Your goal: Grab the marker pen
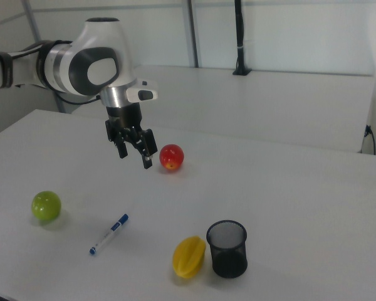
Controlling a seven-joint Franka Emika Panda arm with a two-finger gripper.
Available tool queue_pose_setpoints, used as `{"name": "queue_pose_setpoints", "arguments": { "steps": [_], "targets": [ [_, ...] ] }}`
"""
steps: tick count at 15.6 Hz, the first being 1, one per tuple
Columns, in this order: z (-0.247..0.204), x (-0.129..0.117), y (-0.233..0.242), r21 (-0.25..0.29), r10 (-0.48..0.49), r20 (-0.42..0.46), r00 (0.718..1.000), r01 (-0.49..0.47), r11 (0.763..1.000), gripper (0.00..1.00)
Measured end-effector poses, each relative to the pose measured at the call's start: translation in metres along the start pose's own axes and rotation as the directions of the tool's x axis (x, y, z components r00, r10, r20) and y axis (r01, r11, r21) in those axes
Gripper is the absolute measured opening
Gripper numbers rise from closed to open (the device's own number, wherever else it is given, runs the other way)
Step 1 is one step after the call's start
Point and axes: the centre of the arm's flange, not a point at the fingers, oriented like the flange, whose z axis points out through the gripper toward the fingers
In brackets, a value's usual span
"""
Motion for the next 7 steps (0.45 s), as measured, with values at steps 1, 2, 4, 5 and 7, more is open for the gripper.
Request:
{"name": "queue_pose_setpoints", "arguments": {
  "steps": [1,2,4,5,7],
  "targets": [
    [-0.011,-0.004,0.012,0.001,0.012,0.003,1.000,-0.012,1.000,1.00],
    [-0.022,-0.007,0.020,0.002,0.022,0.009,1.000,-0.022,1.000,1.00],
    [-0.034,-0.012,0.027,0.002,0.025,0.015,1.000,-0.025,1.000,1.00],
    [-0.037,-0.013,0.029,0.003,0.021,0.015,1.000,-0.021,1.000,1.00],
    [-0.040,-0.013,0.029,0.003,0.020,0.011,1.000,-0.020,1.000,1.00]
  ]
}}
